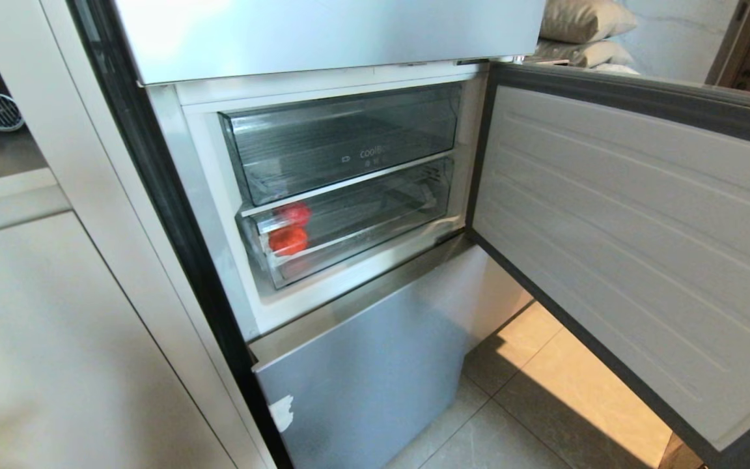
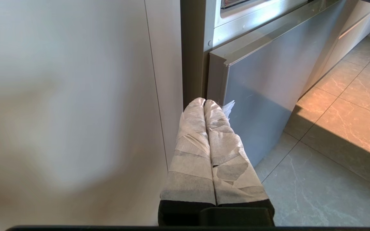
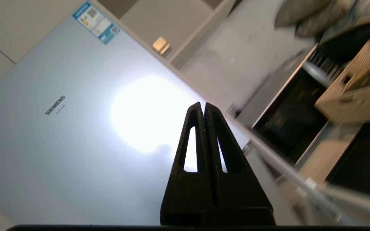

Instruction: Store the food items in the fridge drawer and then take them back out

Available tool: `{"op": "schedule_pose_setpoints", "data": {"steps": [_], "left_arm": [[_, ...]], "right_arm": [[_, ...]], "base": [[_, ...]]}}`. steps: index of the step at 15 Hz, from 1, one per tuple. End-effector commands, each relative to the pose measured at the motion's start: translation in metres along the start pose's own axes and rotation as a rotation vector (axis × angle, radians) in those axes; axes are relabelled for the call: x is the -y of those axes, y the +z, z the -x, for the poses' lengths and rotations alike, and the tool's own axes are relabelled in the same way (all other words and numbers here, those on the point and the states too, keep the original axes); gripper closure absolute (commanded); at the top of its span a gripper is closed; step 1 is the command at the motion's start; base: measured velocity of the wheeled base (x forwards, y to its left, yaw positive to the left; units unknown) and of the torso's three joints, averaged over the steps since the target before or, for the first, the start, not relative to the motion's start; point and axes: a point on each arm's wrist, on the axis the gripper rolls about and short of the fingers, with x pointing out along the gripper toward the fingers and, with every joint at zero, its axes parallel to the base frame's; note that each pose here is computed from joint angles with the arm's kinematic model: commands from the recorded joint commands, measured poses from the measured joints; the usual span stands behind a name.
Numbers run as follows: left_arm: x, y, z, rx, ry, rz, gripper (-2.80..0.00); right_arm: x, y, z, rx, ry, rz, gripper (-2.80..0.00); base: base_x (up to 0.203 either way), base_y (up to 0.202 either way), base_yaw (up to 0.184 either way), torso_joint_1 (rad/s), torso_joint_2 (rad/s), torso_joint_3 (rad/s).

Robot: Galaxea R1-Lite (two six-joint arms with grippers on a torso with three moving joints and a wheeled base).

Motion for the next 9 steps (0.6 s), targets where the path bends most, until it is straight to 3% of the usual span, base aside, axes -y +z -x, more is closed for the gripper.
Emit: {"op": "schedule_pose_setpoints", "data": {"steps": [1, 3, 5, 7, 9], "left_arm": [[0.0, 0.0, 0.0, -0.002, 0.0, 0.0, 0.0], [0.0, 0.0, 0.0, -0.002, 0.0, 0.0, 0.0], [0.0, 0.0, 0.0, -0.002, 0.0, 0.0, 0.0], [0.0, 0.0, 0.0, -0.002, 0.0, 0.0, 0.0], [0.0, 0.0, 0.0, -0.002, 0.0, 0.0, 0.0]], "right_arm": [[0.035, 0.002, 0.012, 0.135, -0.085, 0.046, 0.0], [0.105, -0.006, 0.037, 0.305, -0.288, 0.055, 0.0], [0.144, -0.025, 0.061, 0.372, -0.435, 0.049, 0.0], [0.172, -0.057, 0.073, 0.28, -0.508, -0.016, 0.0], [0.183, -0.091, 0.063, 0.105, -0.475, -0.103, 0.0]], "base": [[0.0, 0.0, 0.0, 0.0, 0.0, 0.0], [0.0, 0.0, 0.0, 0.0, 0.0, 0.0], [0.0, 0.0, 0.0, 0.0, 0.0, 0.0], [0.0, 0.0, 0.0, 0.0, 0.0, 0.0], [0.0, 0.0, 0.0, 0.0, 0.0, 0.0]]}}
